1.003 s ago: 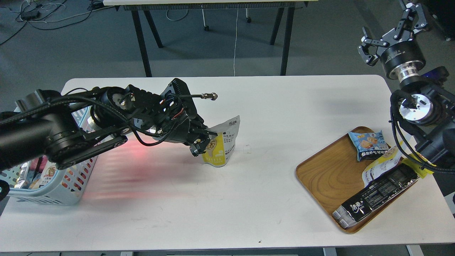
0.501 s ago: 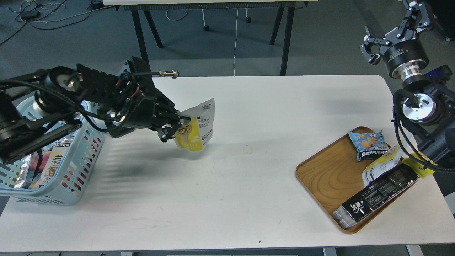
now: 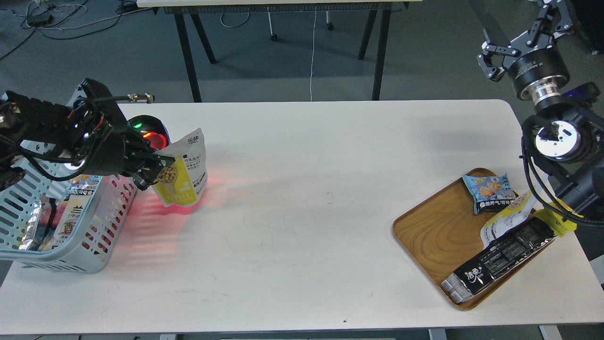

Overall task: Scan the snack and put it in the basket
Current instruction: 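Carry the yellow bag over the red scanner and hold it there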

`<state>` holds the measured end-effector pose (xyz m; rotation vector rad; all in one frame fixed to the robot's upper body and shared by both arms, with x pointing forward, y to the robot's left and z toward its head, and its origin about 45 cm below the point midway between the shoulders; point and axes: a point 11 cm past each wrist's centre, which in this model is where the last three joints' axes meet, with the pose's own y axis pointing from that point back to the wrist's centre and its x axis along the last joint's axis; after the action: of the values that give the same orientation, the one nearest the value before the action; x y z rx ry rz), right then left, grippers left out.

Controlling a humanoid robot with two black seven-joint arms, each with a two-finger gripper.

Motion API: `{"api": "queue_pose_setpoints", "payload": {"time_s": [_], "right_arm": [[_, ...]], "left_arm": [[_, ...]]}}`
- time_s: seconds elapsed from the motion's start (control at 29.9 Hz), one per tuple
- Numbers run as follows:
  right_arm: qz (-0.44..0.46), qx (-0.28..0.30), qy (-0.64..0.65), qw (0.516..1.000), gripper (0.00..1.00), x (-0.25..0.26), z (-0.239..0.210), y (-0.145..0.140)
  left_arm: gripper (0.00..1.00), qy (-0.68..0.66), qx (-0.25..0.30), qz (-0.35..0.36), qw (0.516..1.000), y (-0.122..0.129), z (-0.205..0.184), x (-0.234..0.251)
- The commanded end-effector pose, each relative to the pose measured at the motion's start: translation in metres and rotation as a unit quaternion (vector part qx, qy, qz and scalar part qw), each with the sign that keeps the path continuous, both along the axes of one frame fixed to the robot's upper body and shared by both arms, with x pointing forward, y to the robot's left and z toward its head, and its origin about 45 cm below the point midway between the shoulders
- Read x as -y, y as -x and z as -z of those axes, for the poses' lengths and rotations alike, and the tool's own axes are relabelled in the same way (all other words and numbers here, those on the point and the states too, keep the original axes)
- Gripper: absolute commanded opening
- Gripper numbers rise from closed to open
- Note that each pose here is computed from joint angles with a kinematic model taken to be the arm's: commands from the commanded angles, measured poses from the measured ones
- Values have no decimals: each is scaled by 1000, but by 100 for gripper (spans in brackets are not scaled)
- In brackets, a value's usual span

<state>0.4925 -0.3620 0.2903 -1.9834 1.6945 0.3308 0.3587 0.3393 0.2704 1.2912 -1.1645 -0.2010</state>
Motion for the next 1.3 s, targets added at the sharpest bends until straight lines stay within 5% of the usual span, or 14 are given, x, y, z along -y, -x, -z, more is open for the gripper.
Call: {"api": "queue_pose_setpoints", "payload": {"time_s": [0.0,1.27], "right_arm": [[-1,1,0,1000,99,-1,-1,-1],[0,2,0,1000,99,0,-3,-1]], "left_arm": [[0,-1,-2,-2,1000,1,1,-2],[0,19,27,8,999,-7,-16,9]]}}
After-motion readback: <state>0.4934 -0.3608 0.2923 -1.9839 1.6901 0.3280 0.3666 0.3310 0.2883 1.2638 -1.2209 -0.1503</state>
